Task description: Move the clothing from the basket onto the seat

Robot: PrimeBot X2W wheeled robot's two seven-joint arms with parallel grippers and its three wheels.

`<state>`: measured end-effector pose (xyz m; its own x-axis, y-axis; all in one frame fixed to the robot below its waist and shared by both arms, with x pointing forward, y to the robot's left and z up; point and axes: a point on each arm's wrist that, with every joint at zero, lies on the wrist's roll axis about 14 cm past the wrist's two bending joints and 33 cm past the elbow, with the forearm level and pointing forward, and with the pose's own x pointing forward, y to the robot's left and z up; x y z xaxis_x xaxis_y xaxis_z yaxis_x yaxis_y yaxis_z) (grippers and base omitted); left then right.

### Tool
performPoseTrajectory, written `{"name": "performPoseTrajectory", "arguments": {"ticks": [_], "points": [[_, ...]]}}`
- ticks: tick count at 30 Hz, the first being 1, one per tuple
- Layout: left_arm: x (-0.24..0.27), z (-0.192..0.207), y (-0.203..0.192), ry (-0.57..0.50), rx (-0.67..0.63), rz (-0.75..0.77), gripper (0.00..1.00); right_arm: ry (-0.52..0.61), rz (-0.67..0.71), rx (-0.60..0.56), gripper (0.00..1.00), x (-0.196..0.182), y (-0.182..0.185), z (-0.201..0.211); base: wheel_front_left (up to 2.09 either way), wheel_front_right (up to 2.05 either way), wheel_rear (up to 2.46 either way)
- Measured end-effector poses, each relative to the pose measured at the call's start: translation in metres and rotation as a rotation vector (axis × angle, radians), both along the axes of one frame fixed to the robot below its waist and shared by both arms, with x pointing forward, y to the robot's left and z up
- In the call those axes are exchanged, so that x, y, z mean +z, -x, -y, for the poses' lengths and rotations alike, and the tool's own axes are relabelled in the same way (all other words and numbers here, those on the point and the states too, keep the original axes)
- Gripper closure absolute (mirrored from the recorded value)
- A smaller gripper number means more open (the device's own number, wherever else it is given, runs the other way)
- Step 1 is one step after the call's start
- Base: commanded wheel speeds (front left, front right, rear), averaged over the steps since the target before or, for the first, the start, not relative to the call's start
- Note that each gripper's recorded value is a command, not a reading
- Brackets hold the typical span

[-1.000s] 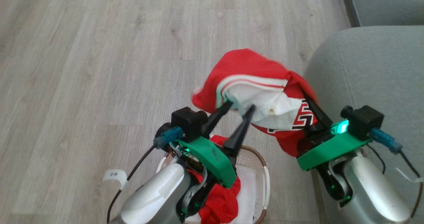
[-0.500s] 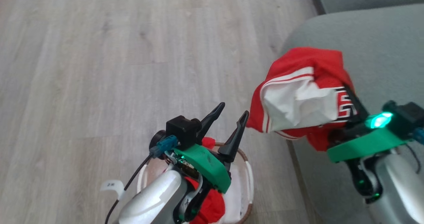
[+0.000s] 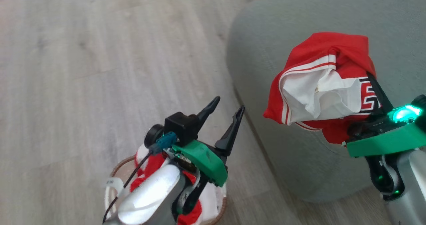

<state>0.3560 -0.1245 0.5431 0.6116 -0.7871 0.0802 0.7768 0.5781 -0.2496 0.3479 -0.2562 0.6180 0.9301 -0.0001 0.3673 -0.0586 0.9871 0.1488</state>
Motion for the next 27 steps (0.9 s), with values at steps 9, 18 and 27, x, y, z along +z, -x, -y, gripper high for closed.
{"name": "performPoseTrajectory", "arguments": {"ticks": [9,18,27], "points": [[-0.003,0.039,0.006,-0.011,-0.117,0.031,0.00,0.004,-0.006,-0.124,1.00,0.001,0.031,0.036,0.00,0.00,0.00],[-0.008,0.065,0.014,-0.004,-0.193,0.028,0.00,0.010,-0.019,-0.209,1.00,0.000,0.054,0.057,0.00,0.00,0.00],[-0.010,0.078,0.018,0.006,-0.227,0.023,0.00,0.013,-0.027,-0.245,1.00,0.000,0.062,0.066,0.00,0.00,0.00]]}}
